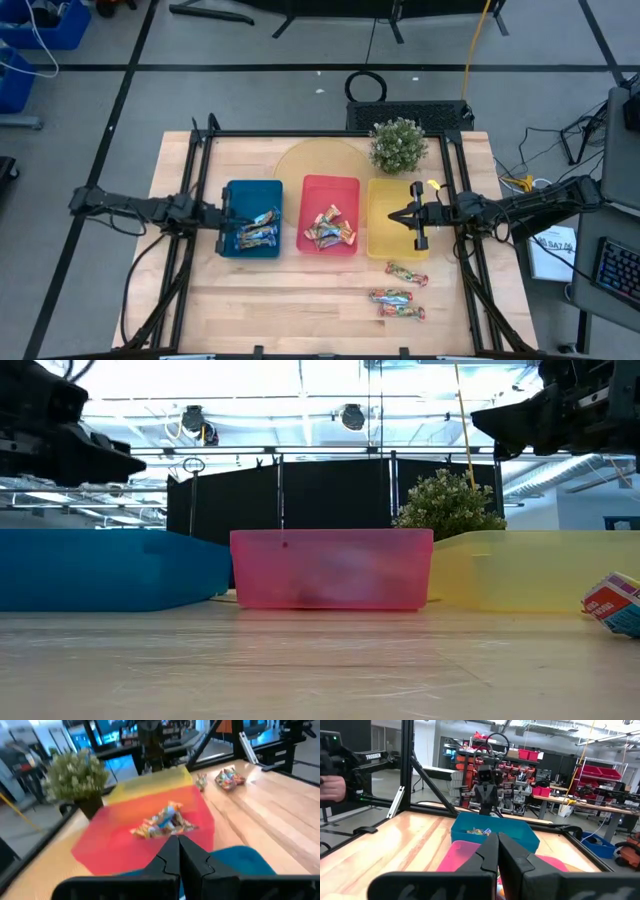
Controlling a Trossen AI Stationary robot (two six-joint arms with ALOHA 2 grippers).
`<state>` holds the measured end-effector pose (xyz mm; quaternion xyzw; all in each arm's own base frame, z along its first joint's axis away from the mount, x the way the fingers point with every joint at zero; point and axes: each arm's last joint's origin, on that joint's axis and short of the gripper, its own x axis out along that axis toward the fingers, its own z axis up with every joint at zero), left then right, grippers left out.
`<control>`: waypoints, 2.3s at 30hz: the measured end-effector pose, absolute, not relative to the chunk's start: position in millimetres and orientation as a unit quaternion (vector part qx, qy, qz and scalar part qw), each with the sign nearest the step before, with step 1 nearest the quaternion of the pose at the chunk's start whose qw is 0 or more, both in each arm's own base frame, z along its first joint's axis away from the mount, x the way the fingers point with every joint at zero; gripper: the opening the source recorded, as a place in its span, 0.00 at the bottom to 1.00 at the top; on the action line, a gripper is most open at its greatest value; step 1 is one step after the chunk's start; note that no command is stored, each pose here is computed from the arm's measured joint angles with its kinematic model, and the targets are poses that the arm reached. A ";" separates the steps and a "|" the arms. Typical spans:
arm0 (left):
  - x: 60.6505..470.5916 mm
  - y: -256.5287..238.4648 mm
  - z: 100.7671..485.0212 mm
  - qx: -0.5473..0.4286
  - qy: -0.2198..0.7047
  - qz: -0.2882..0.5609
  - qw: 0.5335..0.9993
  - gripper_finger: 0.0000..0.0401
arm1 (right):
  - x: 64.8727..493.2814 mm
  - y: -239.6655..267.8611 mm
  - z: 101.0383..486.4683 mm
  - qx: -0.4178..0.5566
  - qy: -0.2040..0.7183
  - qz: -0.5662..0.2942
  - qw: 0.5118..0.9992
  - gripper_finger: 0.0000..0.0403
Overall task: Pick and place Granola Bars by type
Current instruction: Put the red granola bar into the yellow bin
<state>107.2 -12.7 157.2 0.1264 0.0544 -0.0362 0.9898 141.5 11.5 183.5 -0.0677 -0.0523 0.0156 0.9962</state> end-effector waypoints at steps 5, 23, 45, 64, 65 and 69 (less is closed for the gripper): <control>107.3 -6.5 154.5 0.099 0.068 -0.061 0.991 0.01 | 141.5 11.5 183.5 -0.066 -0.052 0.015 0.996 0.00; 107.8 -1.8 157.4 0.049 0.055 -0.059 0.996 0.10 | 147.5 9.3 194.9 -0.038 -0.048 -0.035 0.998 0.00; 108.2 -1.5 159.3 0.116 0.041 -0.057 0.991 0.14 | 275.1 126.9 316.9 -0.122 0.489 -0.031 0.863 0.00; 108.7 0.0 164.6 0.141 0.016 -0.028 0.989 0.14 | 261.1 239.3 260.9 0.157 0.592 -0.104 0.784 0.07; 108.7 0.0 164.6 0.142 0.016 -0.028 0.989 0.14 | 259.6 243.7 256.2 0.150 0.600 -0.101 0.780 0.09; 108.7 0.0 164.6 0.143 0.017 -0.028 0.989 0.14 | 253.7 260.3 238.4 0.103 0.620 -0.081 0.774 0.24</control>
